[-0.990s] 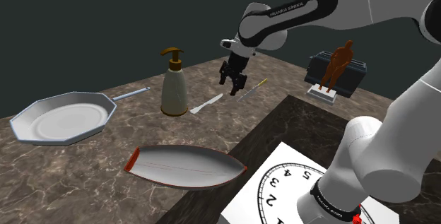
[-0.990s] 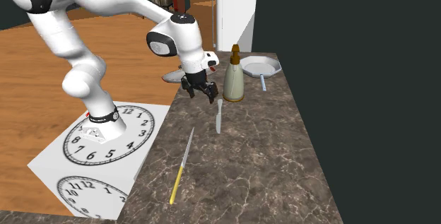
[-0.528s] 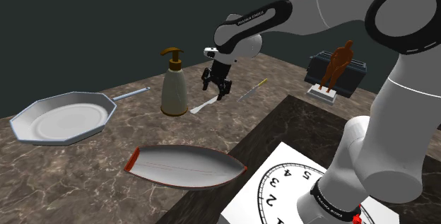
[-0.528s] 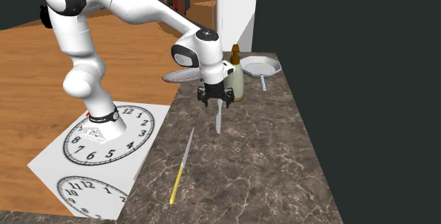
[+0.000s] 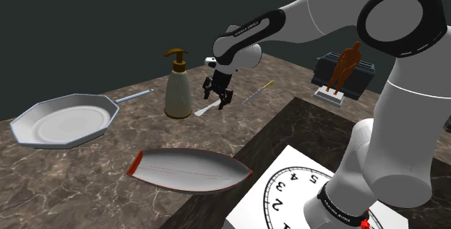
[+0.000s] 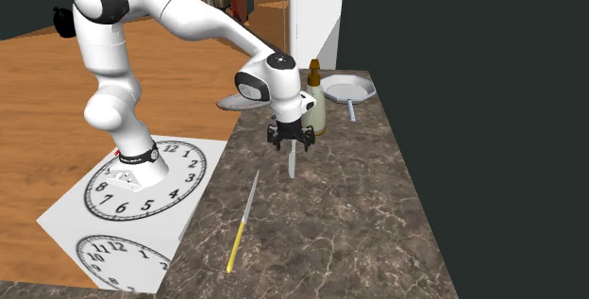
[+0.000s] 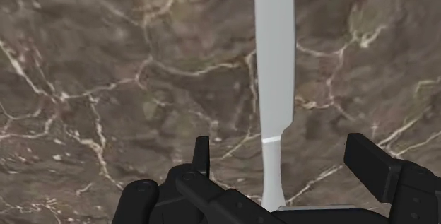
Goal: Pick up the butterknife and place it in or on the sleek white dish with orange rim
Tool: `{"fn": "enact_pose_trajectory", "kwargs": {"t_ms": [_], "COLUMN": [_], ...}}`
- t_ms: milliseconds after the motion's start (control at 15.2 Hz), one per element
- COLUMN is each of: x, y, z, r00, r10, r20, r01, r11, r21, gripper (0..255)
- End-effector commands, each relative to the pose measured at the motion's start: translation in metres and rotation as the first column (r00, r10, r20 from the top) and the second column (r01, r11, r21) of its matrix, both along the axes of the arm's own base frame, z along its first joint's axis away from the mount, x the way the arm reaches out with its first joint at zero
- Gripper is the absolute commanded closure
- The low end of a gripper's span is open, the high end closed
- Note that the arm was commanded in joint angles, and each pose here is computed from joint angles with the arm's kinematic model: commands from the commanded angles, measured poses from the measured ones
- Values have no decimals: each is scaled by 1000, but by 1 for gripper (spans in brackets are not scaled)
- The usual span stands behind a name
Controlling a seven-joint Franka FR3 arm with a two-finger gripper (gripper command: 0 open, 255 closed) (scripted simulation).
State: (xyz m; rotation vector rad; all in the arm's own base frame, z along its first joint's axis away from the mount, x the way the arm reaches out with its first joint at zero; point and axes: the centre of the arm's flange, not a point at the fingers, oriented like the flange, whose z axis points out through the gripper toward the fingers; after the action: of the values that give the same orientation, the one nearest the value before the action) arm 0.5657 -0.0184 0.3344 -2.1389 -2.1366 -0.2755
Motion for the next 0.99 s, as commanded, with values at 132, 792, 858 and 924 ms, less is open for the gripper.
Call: {"fn": "enact_pose_trajectory", "kwargs": {"t_ms": [132, 792, 858, 924], "x": [0, 1, 1, 1], "y": [0, 2, 1, 1], "z": [-2, -1, 0, 0], "r00": [1000, 1000, 1000, 1000], "r10": [0, 0, 0, 0], "r20": [1, 1, 1, 1], "r01": [0, 0, 0, 0], "r11": [1000, 1000, 1000, 1000], "r21": [0, 0, 0, 0], "gripper": [0, 255, 255, 255]}}
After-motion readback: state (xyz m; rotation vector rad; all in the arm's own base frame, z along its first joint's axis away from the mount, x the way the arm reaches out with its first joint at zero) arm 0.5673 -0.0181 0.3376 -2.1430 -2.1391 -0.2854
